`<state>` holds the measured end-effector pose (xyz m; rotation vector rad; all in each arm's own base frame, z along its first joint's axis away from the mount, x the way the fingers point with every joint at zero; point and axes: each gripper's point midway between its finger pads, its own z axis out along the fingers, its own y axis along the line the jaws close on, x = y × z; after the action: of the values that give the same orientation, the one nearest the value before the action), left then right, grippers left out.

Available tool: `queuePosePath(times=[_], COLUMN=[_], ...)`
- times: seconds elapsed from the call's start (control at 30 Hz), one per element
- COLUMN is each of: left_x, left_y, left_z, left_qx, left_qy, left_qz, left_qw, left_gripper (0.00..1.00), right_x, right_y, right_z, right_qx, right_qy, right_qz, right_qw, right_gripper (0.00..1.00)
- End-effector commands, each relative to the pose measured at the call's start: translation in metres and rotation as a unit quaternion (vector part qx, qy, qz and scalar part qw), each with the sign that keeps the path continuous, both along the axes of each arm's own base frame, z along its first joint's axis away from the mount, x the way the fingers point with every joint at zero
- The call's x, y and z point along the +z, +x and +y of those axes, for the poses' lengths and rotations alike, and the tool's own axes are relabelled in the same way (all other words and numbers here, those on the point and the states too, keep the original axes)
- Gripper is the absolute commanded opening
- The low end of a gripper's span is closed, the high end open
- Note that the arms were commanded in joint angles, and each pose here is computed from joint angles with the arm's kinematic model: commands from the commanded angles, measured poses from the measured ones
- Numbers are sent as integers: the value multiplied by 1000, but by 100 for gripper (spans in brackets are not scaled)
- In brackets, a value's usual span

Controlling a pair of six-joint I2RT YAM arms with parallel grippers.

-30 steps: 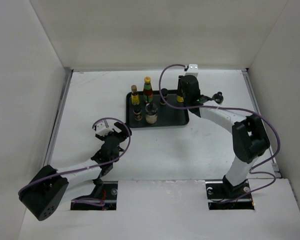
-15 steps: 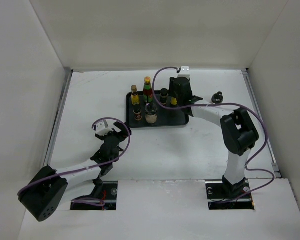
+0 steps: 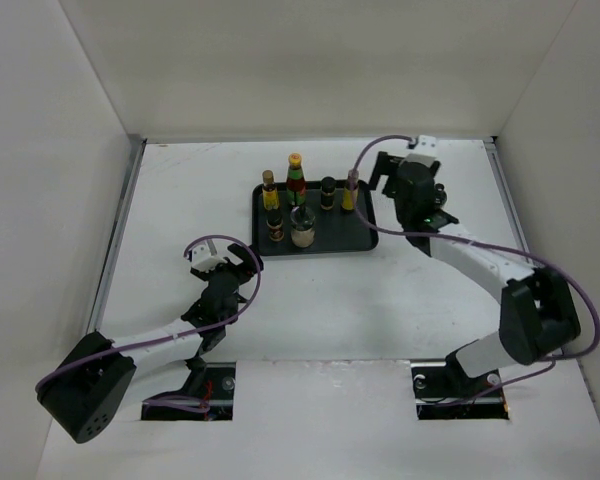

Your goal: Organize the condiment bottles

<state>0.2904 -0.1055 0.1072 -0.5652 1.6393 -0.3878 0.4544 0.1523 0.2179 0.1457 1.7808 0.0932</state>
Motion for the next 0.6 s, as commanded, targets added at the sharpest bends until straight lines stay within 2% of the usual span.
queuePosePath(times=[0.0, 0.1, 0.17, 0.33, 0.47, 0.57], left_x=[21, 24, 23, 24, 20, 22], left_y=[6, 6, 6, 6, 7, 6], left_z=[-7, -10, -11, -11, -12, -12], left_qx=[-4, -10, -11, -12, -12, -13], left_qy=[-29, -33, -32, -33, -29, -31], left_qz=[-29, -33, -31, -32, -27, -29], left_qw=[999, 999, 999, 999, 999, 999], left_gripper=[83, 83, 83, 83, 83, 83], right_x=[7, -17, -35, -67, -74, -75], right_y=[-9, -23, -23, -6, 14, 20], right_z=[-78, -134, -155, -163, -157, -159], right_qx=[-114, -204, -231, -220, -185, -187], right_qy=[25, 5, -11, -10, 18, 22], right_qz=[-22, 2, 29, 76, 73, 68], right_qw=[993, 979, 973, 972, 980, 980], right_gripper=[100, 100, 100, 100, 100, 83])
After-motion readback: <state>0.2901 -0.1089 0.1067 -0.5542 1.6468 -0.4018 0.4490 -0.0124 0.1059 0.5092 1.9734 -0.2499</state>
